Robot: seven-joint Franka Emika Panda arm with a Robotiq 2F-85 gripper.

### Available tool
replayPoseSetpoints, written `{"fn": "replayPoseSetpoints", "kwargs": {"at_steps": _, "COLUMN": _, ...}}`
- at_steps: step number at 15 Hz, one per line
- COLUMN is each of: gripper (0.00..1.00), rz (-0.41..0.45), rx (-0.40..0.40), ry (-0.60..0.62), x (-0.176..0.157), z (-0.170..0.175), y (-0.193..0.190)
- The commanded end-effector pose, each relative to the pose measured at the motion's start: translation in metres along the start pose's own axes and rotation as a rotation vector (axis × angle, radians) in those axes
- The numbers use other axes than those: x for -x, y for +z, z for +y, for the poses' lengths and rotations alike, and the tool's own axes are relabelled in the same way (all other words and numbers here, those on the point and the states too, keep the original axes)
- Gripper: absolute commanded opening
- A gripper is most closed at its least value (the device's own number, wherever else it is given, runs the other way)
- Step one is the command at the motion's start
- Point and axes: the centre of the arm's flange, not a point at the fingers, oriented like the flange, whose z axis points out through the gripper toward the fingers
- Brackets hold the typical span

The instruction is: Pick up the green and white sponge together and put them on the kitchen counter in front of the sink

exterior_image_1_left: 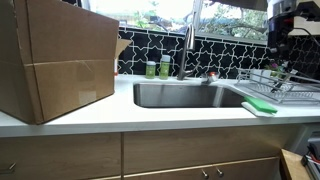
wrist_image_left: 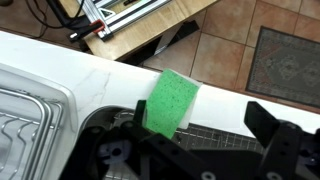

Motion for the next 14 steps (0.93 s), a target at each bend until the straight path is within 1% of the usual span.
{"fn": "replayPoseSetpoints", "kwargs": {"at_steps": 1, "gripper": 1.00, "rz": 0.048, "rx": 0.097, "ry": 0.082, "x": 0.018, "z": -0.010, "y": -0.009}}
{"fn": "replayPoseSetpoints", "kwargs": {"at_steps": 3, "gripper": 1.00, "rz": 0.078, "rx": 0.114, "ry": 0.097, "x": 0.025, "z": -0.013, "y": -0.016}}
{"fn": "replayPoseSetpoints", "kwargs": {"at_steps": 7, "gripper": 1.00, "rz": 0.169, "rx": 0.107, "ry": 0.130, "x": 0.043, "z": -0.019, "y": -0.030}}
{"fn": "replayPoseSetpoints", "kwargs": {"at_steps": 8, "gripper": 1.00, "rz": 0.114, "rx": 0.093, "ry": 0.104, "x": 0.029, "z": -0.017, "y": -0.029}}
{"fn": "replayPoseSetpoints", "kwargs": {"at_steps": 10, "gripper": 1.00, "rz": 0.127, "rx": 0.092, "ry": 0.101, "x": 0.033, "z": -0.018, "y": -0.032}}
{"fn": "replayPoseSetpoints", "kwargs": {"at_steps": 14, "gripper": 1.00, "rz": 0.118, "rx": 0.093, "ry": 0.102, "x": 0.030, "z": -0.018, "y": -0.030}}
